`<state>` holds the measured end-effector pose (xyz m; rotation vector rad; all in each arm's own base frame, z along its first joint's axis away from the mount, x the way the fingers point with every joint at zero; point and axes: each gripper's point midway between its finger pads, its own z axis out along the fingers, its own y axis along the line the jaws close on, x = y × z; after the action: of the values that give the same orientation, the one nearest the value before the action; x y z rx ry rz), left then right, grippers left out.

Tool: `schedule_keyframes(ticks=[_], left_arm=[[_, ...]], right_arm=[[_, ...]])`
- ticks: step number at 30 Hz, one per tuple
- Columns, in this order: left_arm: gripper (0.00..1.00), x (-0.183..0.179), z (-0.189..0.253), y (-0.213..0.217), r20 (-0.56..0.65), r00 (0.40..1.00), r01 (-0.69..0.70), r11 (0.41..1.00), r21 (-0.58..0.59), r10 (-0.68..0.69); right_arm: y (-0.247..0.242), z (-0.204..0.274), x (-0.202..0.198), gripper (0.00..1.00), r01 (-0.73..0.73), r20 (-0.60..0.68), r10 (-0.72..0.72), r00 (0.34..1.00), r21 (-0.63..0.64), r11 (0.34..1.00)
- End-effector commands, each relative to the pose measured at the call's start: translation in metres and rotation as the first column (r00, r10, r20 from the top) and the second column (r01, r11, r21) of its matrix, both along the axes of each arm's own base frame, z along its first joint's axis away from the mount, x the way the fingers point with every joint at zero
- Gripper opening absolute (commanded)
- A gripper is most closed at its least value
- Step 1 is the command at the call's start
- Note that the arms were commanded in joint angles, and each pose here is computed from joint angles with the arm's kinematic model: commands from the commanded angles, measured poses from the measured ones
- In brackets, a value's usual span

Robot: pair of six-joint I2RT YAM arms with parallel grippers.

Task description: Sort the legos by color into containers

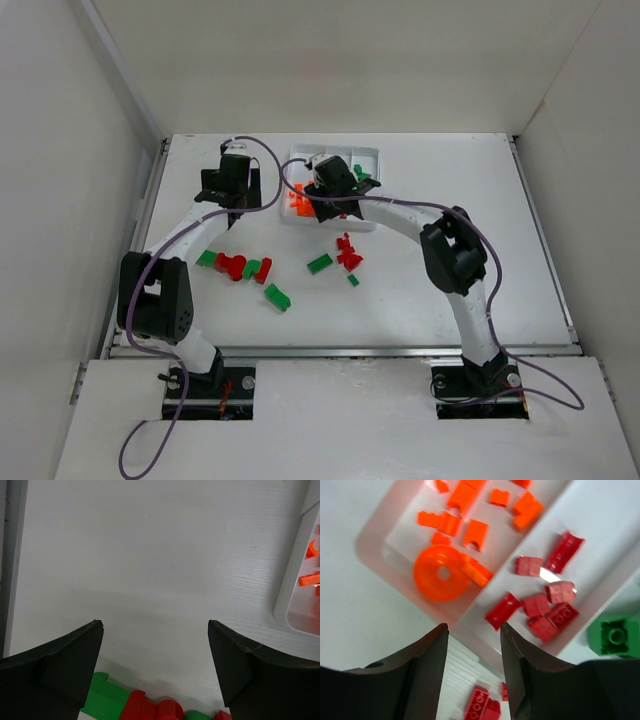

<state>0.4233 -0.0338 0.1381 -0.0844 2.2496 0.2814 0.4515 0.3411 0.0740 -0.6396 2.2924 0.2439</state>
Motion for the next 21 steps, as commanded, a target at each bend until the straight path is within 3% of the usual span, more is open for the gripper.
schedule_keyframes(ticks=[1, 21], left_arm=[[0.83, 0.002, 0.006, 0.001, 0.03, 1.0, -0.006, 1.0, -0.008, 0.007], [0.83, -0.001, 0.005, 0.003, 0.03, 1.0, -0.008, 1.0, 0.005, 0.008]], right_arm=[[0.035, 0.023, 0.003, 0.51, -0.128, 0.044, 0.125, 0.991, 0.076, 0.989], [0.03, -0.021, -0.034, 0.17, -0.226, -0.082, 0.232, 0.969, 0.079, 0.971]])
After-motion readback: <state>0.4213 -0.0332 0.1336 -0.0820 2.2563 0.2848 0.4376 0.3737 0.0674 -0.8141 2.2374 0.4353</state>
